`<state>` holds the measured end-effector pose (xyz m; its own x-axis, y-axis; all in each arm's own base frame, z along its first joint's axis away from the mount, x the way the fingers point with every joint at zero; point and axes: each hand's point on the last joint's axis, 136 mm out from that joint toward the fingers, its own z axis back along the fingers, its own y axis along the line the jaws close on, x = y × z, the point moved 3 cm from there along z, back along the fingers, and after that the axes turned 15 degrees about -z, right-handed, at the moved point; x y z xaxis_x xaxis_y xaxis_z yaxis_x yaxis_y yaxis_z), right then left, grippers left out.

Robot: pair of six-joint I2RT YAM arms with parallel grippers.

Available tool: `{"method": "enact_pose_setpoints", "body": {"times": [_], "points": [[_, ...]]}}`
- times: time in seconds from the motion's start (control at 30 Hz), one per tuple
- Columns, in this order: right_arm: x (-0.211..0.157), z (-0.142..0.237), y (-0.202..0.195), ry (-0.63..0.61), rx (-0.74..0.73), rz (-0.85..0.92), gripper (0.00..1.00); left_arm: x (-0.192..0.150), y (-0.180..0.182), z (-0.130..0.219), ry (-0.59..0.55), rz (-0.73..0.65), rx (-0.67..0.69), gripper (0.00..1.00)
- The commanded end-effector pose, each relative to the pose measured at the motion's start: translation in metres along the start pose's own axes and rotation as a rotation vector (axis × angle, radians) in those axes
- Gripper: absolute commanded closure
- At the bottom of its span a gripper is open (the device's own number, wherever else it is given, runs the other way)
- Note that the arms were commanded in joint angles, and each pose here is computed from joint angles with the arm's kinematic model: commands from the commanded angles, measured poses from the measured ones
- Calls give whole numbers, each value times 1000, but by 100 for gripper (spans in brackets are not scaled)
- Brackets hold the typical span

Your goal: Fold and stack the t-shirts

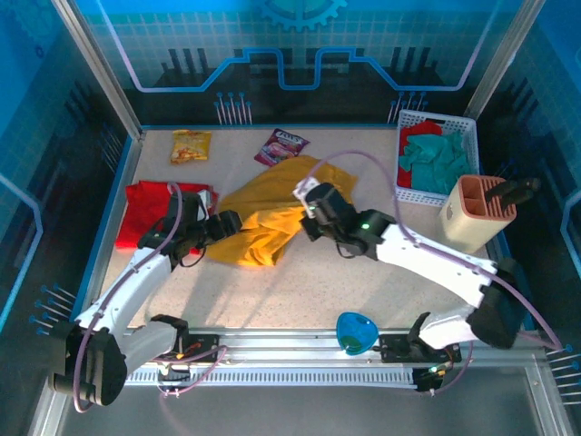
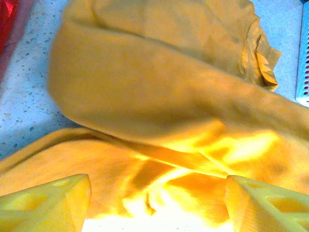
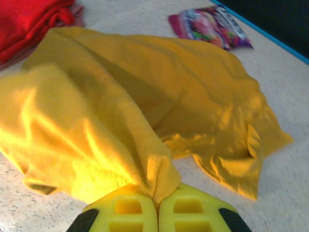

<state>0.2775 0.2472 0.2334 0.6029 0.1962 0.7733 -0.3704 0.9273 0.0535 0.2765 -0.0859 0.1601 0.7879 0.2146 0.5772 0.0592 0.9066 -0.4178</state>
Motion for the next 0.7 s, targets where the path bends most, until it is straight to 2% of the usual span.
{"method": "enact_pose_setpoints", "body": {"times": [0.0, 0.1, 0.2, 0.33, 0.37, 0.4, 0.47, 0.57, 0.67], "points": [[-10, 9, -26, 0, 24, -163, 94, 9, 3, 0, -10, -15, 31, 27], [-20, 11, -23, 14, 122, -187, 89, 13, 3, -8, 7, -8, 31, 28], [-39, 6, 3, 98, 262, -100, 82, 17, -1, -17, 27, 4, 8, 28], [-74, -2, 32, 223, 331, 42, 64, 16, -3, -29, 50, 30, -12, 28], [-78, -4, 31, 228, 306, 58, 53, 13, -3, -33, 61, 36, -14, 28], [-79, -5, 29, 224, 284, 54, 35, 10, -2, -37, 74, 43, -11, 29], [-73, -6, 17, 188, 220, 25, 13, 2, 1, -45, 101, 54, -3, 28], [-56, -13, -21, 132, 25, -80, 2, -10, 10, -61, 135, 70, 24, 25], [-48, -28, -69, 155, -180, -263, 0, -16, 15, -79, 167, 91, 29, 23]]}}
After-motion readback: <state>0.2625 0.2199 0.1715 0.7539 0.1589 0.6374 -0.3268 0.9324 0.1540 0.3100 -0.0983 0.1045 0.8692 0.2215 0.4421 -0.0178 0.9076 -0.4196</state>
